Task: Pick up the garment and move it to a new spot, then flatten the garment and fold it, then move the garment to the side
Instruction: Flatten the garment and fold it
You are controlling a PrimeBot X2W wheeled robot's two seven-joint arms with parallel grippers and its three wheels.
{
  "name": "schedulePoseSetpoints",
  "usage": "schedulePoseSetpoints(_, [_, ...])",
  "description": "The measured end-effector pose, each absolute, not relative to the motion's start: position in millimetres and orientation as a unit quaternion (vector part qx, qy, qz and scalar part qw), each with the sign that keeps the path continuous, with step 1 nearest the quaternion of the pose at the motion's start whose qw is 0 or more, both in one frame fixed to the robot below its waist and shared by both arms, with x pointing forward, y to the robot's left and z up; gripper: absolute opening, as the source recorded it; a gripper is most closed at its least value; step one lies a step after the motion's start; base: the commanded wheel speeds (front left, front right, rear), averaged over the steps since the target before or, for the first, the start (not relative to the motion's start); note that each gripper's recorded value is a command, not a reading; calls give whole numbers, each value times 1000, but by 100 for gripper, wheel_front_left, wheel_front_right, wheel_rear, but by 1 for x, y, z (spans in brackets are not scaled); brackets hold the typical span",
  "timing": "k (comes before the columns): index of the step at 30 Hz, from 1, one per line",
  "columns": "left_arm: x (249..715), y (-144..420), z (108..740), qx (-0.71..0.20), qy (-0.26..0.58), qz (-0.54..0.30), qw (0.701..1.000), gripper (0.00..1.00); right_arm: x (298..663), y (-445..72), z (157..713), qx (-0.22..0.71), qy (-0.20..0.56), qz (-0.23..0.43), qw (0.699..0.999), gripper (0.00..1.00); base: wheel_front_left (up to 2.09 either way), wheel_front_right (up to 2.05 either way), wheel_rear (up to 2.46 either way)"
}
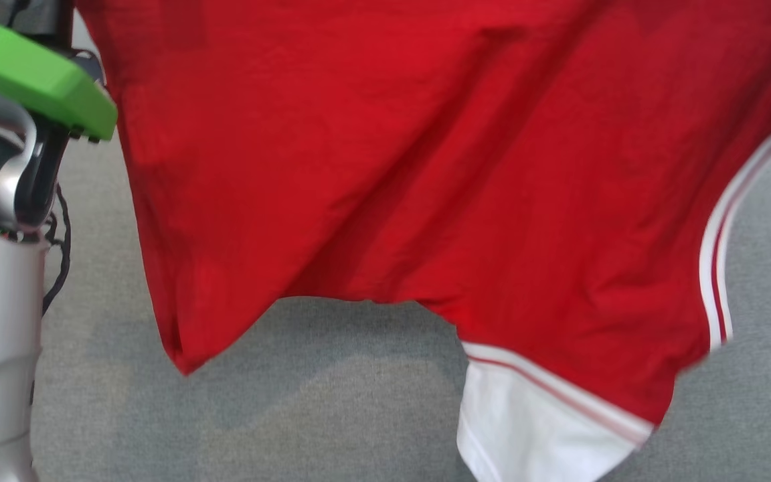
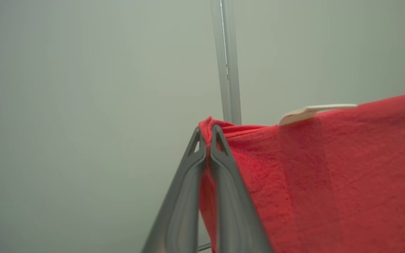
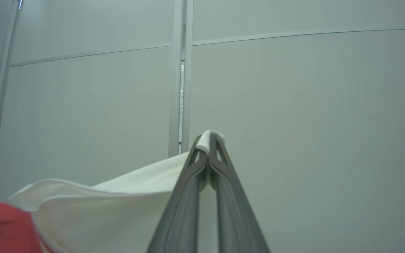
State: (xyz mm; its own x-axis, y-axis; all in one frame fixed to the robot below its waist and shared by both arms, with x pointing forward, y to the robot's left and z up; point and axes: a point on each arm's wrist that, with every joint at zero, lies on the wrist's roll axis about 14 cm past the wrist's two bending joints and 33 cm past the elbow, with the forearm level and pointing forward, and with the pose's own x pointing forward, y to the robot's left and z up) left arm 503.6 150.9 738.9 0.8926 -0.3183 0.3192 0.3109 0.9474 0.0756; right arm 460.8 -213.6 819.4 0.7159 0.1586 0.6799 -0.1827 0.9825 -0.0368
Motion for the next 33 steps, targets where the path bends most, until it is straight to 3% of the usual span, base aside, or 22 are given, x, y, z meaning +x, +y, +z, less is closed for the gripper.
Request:
schedulePoseSetpoints(5, [565, 143, 707, 11, -128, -157, 979, 0, 538, -200, 782, -23, -300, 96, 949, 0, 0, 0, 0])
schedulePoseSetpoints(12, [628, 144, 769, 51, -268, -129, 953, 0, 604, -222, 818, -38, -364, 44, 930, 0, 0, 0, 0])
schedulePoseSetpoints(18, [662, 159, 686, 37, -191, -111, 975, 0, 642, -228, 755, -25, -301, 36, 953, 0, 0, 0, 0])
schedulePoseSetpoints(20, [663, 164, 665, 28, -169, -105, 980, 0, 644, -228, 735, -23, -278, 38, 959, 0, 0, 0, 0])
schedulePoseSetpoints(25, [640, 171, 537, -8, -29, -88, 996, 0, 629, -231, 612, 23, -146, 37, 988, 0, 0, 0, 0])
schedulePoseSetpoints(33, [530, 161, 394, -103, 136, -47, 984, 0, 526, -239, 470, 82, 12, 7, 997, 0, 0, 0, 0])
